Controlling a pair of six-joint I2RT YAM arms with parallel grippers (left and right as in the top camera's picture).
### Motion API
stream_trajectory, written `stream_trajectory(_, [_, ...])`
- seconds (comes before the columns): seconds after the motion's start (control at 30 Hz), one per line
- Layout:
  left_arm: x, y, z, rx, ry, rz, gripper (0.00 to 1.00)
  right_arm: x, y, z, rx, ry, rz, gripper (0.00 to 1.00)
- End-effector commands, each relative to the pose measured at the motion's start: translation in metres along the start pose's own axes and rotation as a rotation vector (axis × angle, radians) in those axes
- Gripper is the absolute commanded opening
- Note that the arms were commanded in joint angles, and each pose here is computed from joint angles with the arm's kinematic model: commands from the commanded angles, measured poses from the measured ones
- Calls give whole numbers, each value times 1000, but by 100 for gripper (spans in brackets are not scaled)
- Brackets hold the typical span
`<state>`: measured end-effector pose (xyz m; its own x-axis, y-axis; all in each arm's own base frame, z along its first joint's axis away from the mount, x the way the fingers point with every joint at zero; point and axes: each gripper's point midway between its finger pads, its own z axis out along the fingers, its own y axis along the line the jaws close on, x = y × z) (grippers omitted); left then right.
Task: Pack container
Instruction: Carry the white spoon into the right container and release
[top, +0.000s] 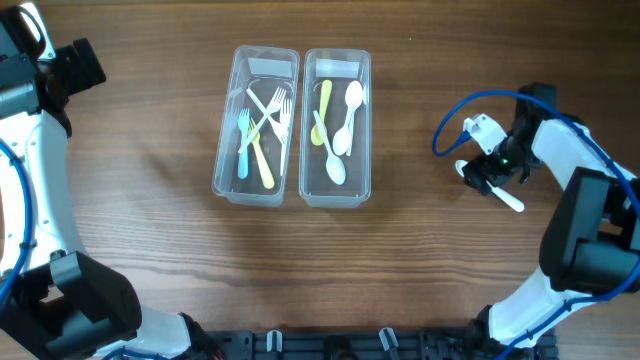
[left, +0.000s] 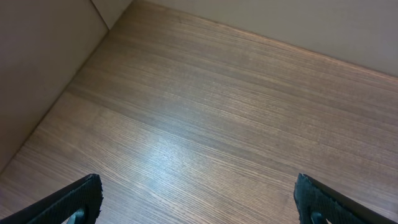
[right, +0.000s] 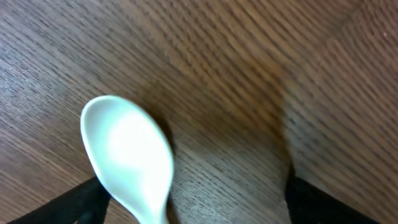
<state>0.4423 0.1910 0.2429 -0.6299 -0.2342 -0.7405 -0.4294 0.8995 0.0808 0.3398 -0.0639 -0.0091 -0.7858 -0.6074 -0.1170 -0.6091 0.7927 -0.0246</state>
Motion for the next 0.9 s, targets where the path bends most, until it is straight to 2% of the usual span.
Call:
stream_trajectory(0.0, [-9, 5, -8, -10, -29, -12, 100, 57, 41, 45, -117, 199, 35, 81])
stream_trajectory(0.13, [-9, 5, -8, -10, -29, -12, 100, 57, 42, 46, -116, 200, 62, 60])
stream_trajectory(0.2, [-9, 5, -8, -10, -29, -12, 100, 56, 41, 46, -108, 198, 86, 38])
stream_trajectory(0.23, [-9, 5, -8, -10, -29, -12, 100, 55, 40, 46, -104, 196, 99, 23])
stream_trajectory(0.33, [-9, 5, -8, -10, -29, -12, 100, 41, 34, 44, -74, 167, 158, 4])
stream_trajectory(0.43, [-9, 5, -8, -10, -29, -12, 100, 0, 23, 31, -30, 100, 160, 4])
stream_trajectory(0.5, [-9, 5, -8, -10, -29, -12, 100, -60, 7, 1, 42, 7, 96, 4])
stream_trajectory(0.57, [-9, 5, -8, -10, -29, -12, 100, -125, -9, -42, 127, -135, 110, 4])
stream_trajectory(0.63, [-9, 5, -8, -10, -29, -12, 100, -209, -18, -120, 217, -364, 104, 4])
stream_trajectory(0.7, [-9, 5, -8, -10, -29, -12, 100, -259, -12, -183, 258, -534, 86, 4])
stream_trajectory(0.77, [-9, 5, -8, -10, -29, -12, 100, -300, 14, -241, 232, -705, 66, 4])
stream_trajectory(0.87, [-9, 5, -8, -10, -29, -12, 100, -330, 78, -252, -20, -797, 132, 4])
